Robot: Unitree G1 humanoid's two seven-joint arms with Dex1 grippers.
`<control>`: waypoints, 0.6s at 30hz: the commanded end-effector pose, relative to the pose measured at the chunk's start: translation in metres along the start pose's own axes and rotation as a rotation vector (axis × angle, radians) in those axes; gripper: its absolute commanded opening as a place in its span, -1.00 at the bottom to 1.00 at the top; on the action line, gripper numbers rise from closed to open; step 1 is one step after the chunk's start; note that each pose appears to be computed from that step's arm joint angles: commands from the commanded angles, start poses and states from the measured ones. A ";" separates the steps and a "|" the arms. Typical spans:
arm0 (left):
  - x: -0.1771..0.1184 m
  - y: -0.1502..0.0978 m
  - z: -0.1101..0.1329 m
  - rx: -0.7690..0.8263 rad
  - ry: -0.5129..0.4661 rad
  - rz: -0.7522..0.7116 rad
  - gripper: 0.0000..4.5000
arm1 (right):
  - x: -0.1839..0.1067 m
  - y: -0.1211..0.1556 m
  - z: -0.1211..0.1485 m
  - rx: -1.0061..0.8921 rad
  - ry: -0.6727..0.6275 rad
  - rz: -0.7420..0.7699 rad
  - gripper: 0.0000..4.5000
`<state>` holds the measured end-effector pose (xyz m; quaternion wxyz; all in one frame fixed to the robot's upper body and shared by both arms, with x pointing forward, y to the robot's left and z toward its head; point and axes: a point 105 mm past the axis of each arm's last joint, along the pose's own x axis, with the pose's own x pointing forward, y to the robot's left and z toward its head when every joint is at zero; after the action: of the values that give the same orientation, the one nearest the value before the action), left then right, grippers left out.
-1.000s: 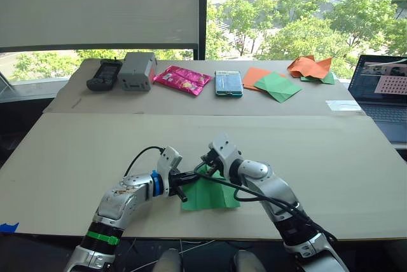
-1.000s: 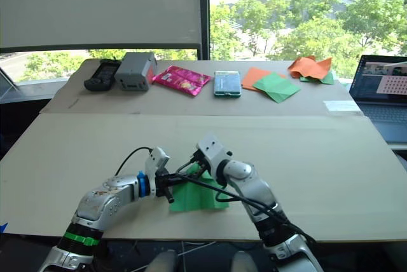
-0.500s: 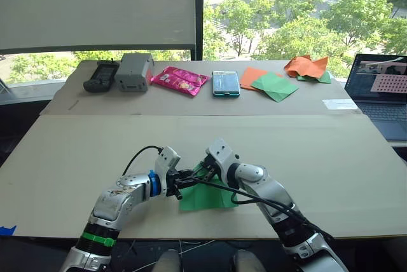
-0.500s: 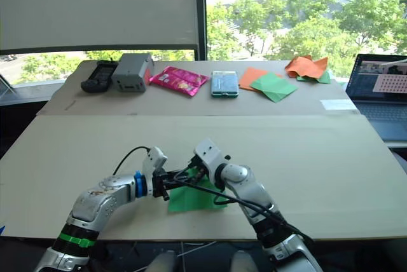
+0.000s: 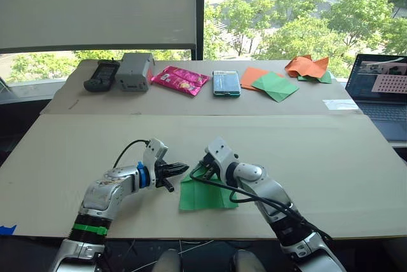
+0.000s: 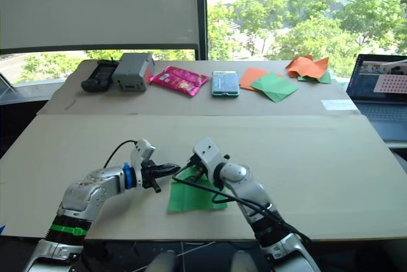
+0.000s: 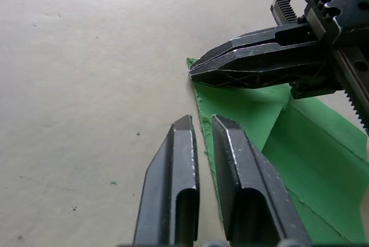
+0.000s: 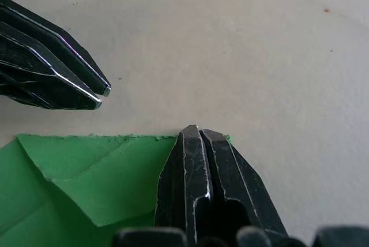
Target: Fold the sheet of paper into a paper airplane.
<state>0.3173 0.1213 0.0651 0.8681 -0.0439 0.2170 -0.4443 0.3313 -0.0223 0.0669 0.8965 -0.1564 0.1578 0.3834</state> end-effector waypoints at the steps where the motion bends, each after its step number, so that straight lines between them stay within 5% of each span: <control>1: 0.011 0.001 0.013 0.078 -0.013 0.003 -0.99 | 0.002 0.001 -0.015 0.018 0.053 -0.005 -1.00; 18: 0.037 -0.005 -0.003 0.174 0.081 -0.060 -0.99 | -0.003 0.002 -0.020 0.039 0.072 -0.026 -1.00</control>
<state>0.3355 0.0929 0.0595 0.8544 0.0317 0.1985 -0.4791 0.3295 -0.0230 0.0666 0.9015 -0.1531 0.1576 0.3727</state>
